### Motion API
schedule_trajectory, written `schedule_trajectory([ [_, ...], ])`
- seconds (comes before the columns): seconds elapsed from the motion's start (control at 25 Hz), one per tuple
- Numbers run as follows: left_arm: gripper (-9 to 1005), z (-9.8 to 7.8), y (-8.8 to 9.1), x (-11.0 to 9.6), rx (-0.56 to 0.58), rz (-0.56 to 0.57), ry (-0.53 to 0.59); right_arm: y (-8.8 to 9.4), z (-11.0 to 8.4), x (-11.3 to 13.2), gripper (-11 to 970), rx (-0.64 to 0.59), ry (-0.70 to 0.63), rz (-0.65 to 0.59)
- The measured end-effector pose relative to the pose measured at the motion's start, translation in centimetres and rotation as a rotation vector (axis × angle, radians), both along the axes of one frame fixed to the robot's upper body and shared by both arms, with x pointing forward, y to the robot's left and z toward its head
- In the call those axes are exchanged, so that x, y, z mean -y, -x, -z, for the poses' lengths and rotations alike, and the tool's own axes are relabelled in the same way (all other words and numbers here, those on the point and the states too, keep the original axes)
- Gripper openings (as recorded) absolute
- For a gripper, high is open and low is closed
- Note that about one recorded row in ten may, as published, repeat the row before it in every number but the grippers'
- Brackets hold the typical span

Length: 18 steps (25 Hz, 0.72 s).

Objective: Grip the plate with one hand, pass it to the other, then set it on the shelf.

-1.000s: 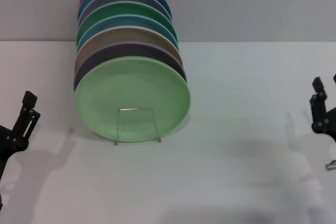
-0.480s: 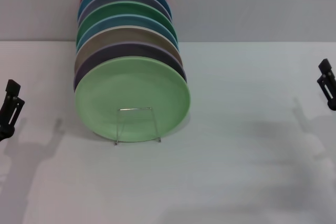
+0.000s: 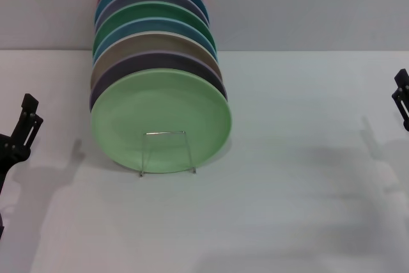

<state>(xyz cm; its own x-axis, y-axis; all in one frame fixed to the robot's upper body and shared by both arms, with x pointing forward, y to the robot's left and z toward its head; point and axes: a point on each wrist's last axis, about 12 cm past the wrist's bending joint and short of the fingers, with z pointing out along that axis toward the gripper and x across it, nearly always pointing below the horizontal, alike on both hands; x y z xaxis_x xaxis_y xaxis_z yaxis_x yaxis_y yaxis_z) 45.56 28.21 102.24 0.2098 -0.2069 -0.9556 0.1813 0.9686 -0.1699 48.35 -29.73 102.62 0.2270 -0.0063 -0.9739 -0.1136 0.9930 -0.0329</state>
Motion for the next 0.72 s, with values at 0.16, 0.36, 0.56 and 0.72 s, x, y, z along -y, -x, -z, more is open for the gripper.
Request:
schedule_trajectory([
  [0.16, 862, 0.02, -0.31, 0.04, -0.008, 0.003, -0.005, -0.11, -0.05, 0.06, 686, 0.0, 0.004, -0.001],
  [0.36, 862, 0.04, -0.37, 0.15, -0.01, 0.005, -0.004, -0.44, -0.16, 0.12, 685, 0.001, 0.011, -0.003],
  [0.56, 862, 0.02, -0.35, 0.2, -0.009, 0.005, -0.001, -0.77, -0.19, 0.0, 685, -0.004, 0.013, -0.007],
  [0.72, 862, 0.01, -0.41, 0.32, -0.009, 0.007, 0.002, -0.98, -0.19, -0.08, 686, -0.01, 0.015, -0.01],
])
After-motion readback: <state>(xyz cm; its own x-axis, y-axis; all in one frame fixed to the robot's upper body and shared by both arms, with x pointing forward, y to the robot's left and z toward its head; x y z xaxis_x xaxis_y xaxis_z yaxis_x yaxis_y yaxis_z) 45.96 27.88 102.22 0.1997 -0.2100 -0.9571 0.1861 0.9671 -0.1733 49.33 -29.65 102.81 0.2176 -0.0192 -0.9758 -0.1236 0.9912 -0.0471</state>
